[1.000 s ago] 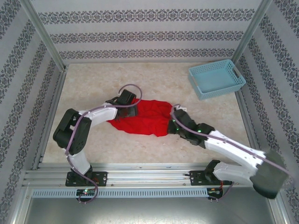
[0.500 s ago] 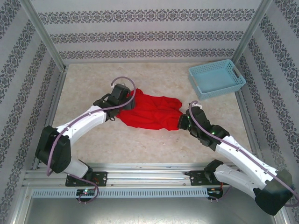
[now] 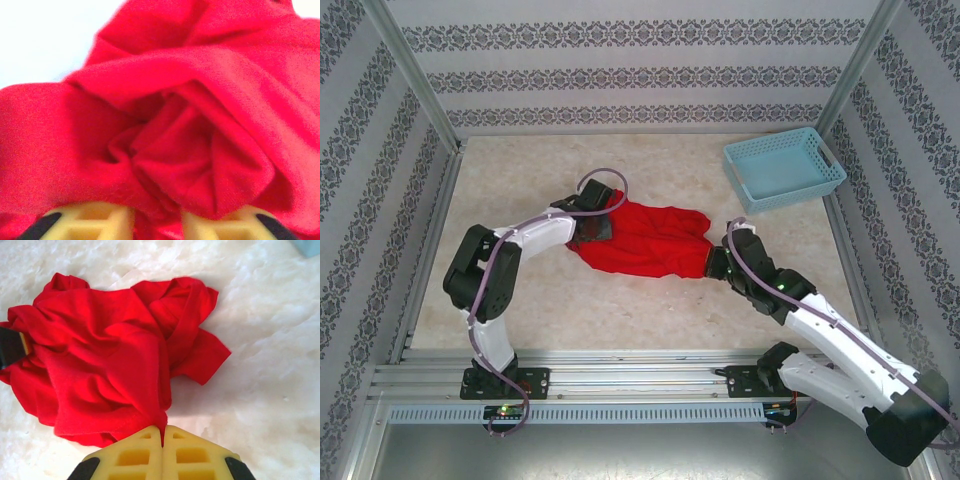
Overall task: Fold the inside-out t-shirt
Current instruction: Turn over the T-shirt at the center of the table.
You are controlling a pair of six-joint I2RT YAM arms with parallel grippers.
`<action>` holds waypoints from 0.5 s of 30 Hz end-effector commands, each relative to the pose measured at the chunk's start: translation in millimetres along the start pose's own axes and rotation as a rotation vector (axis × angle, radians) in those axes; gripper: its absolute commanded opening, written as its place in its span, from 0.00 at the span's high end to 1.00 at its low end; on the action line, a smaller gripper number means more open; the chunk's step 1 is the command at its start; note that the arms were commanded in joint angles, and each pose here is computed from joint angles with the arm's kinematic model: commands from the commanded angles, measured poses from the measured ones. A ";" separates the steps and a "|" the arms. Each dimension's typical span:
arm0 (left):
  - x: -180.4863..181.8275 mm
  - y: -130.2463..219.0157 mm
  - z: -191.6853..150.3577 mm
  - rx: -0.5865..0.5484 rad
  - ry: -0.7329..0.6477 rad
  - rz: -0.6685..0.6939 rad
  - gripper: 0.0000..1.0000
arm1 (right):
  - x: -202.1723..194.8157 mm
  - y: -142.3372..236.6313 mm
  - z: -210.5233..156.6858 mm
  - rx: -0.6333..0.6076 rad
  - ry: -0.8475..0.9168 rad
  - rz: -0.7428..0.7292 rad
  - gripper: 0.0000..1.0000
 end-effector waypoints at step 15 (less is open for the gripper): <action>16.0 223.1 80.4 -0.598 -0.010 -0.122 0.95 | 62.5 119.9 109.7 -0.315 0.103 0.195 1.00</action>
Point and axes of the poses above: each hand's point on the last joint's axis, 136 mm out from that joint toward the fingers, its own y axis back along the fingers, its own x axis along the line the jaws close on, z = x × y, the point moved 4 cm from there along y, back along the fingers, and after that the axes turned 10 degrees about -y, right-handed, at the moved point
